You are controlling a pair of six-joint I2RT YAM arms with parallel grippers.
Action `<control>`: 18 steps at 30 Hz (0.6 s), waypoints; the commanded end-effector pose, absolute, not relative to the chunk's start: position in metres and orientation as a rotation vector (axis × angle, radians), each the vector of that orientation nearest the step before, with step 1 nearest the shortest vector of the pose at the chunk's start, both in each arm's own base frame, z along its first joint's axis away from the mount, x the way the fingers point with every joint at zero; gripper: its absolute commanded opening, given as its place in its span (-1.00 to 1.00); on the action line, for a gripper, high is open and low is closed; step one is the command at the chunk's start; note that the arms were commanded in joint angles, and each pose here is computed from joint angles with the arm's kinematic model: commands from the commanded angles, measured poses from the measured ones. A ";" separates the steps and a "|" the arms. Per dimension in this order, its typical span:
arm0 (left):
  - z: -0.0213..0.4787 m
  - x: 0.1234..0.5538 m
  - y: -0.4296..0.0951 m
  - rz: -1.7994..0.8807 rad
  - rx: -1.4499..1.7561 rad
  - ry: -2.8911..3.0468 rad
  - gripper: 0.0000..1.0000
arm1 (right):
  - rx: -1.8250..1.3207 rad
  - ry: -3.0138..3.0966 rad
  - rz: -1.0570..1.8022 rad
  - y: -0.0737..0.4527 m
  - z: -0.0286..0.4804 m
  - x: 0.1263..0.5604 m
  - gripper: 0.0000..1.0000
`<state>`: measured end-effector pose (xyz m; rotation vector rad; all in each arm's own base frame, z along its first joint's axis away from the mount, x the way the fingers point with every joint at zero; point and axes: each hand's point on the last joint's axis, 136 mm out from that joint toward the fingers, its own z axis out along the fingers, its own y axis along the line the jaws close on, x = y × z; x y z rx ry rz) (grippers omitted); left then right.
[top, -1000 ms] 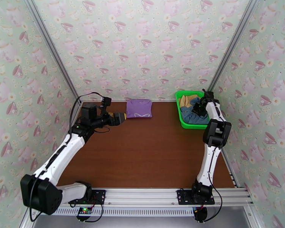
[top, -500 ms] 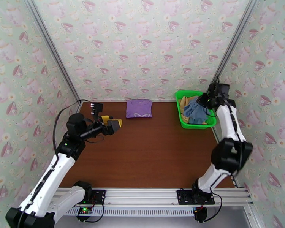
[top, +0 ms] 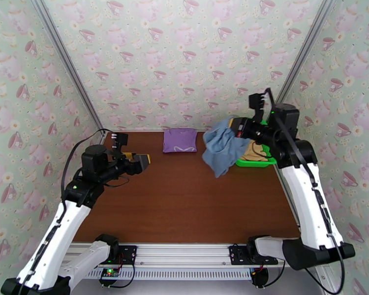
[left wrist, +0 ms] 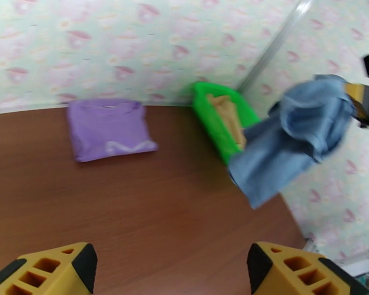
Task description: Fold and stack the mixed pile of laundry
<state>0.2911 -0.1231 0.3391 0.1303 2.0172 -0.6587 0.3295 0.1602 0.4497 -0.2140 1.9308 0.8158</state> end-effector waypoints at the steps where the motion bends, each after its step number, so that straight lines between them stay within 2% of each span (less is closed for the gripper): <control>1: 0.316 0.282 -0.091 -0.431 0.048 2.159 0.67 | -0.248 1.930 0.911 0.191 0.441 0.310 -1.00; 6: 0.313 0.267 -0.062 -0.247 -0.039 2.254 0.63 | -0.300 1.981 0.980 0.249 0.389 0.298 -1.00; 9: 0.309 0.259 -0.051 -0.176 -0.076 2.300 0.63 | -0.273 2.057 0.954 0.269 0.329 0.297 -1.00; 11: 0.305 0.254 -0.050 -0.169 -0.083 2.324 0.62 | -0.193 2.152 0.869 0.261 0.279 0.301 -1.00; 14: 0.293 0.250 -0.057 -0.190 -0.077 2.364 0.58 | -0.047 2.302 0.577 0.218 0.206 0.304 -0.99; 17: 0.271 0.248 -0.079 -0.235 -0.027 2.417 0.56 | 0.067 2.382 0.288 0.163 0.165 0.299 -0.33; 18: 0.261 0.247 -0.089 -0.247 0.000 2.438 0.56 | 0.092 2.396 0.242 0.150 0.157 0.297 -0.02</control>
